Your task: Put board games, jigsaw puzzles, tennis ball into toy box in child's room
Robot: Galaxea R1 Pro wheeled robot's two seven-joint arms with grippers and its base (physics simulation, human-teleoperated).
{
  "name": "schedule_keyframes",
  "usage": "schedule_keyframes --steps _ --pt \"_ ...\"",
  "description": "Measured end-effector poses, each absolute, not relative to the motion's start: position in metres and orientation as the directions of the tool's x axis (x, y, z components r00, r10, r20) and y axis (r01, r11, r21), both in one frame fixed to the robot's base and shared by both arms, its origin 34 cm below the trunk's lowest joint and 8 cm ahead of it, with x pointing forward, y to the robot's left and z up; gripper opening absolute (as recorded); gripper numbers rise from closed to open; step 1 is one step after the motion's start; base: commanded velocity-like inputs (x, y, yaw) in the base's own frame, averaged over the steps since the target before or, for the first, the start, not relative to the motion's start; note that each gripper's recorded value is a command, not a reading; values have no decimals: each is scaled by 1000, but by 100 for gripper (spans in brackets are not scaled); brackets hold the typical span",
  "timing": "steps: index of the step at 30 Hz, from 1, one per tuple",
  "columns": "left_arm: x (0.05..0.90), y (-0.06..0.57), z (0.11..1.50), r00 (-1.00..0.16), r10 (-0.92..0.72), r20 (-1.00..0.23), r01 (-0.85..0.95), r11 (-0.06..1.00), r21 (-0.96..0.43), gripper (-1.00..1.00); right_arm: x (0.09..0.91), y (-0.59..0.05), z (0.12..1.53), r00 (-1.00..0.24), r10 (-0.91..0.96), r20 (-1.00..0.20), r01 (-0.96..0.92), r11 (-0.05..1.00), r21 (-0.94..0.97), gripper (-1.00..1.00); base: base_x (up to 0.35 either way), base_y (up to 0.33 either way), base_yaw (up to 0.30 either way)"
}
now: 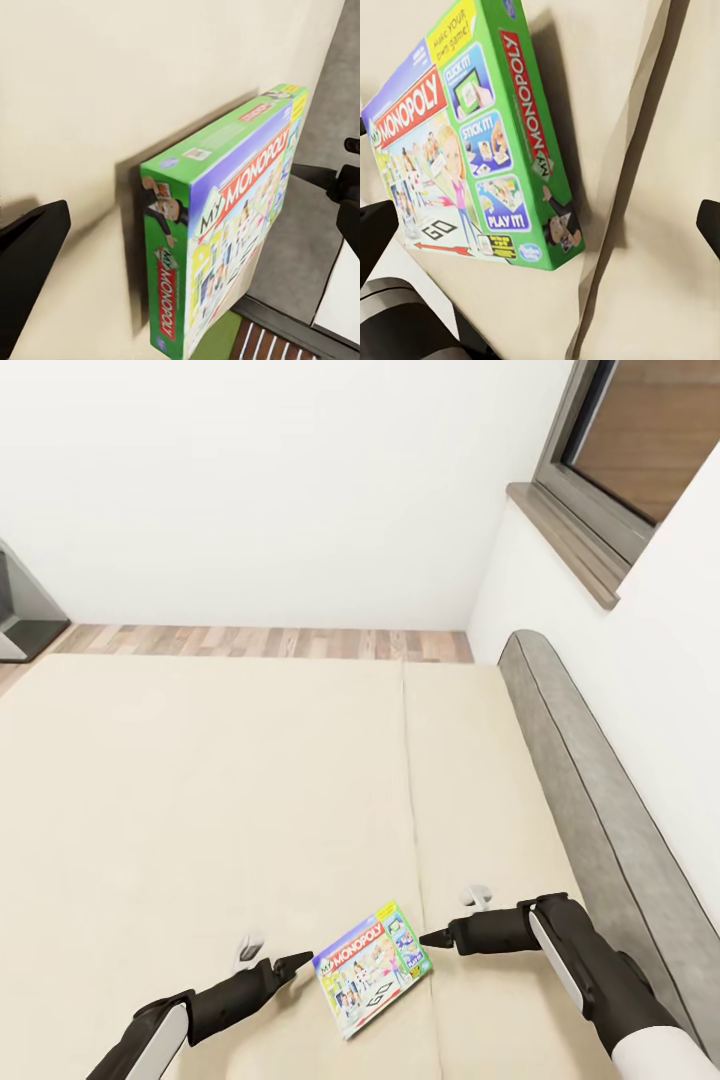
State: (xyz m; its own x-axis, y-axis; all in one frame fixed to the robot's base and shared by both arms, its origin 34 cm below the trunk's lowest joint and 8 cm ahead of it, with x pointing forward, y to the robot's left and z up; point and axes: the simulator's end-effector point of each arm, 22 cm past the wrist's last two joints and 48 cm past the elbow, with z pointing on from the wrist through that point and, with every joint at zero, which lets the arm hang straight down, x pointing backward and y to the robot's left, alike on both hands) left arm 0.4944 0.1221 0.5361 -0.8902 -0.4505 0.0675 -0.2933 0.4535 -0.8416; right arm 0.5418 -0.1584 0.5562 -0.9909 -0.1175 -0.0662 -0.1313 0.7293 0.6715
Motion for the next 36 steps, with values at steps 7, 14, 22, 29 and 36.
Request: schedule_keyframes --steps 7,14,22,29,36 --pt "492 122 533 -889 -452 76 -302 452 -840 100 539 -159 552 -991 -117 -57 -125 730 672 100 0 0 0" --pt "489 123 529 -889 -450 86 -310 454 -835 100 536 -160 548 -992 -118 -46 -118 731 673 100 0 0 0" --pt "486 122 526 -887 -451 96 -318 448 -835 100 533 -160 543 -992 -118 -33 -109 730 675 100 0 0 0" --pt "483 122 523 -887 -450 106 -325 444 -835 100 530 -160 539 -993 -115 -24 -100 727 679 100 0 0 0" --pt "479 121 519 -885 -451 116 -334 442 -832 100 528 -159 536 -994 -109 -13 -88 722 686 100 0 0 0"
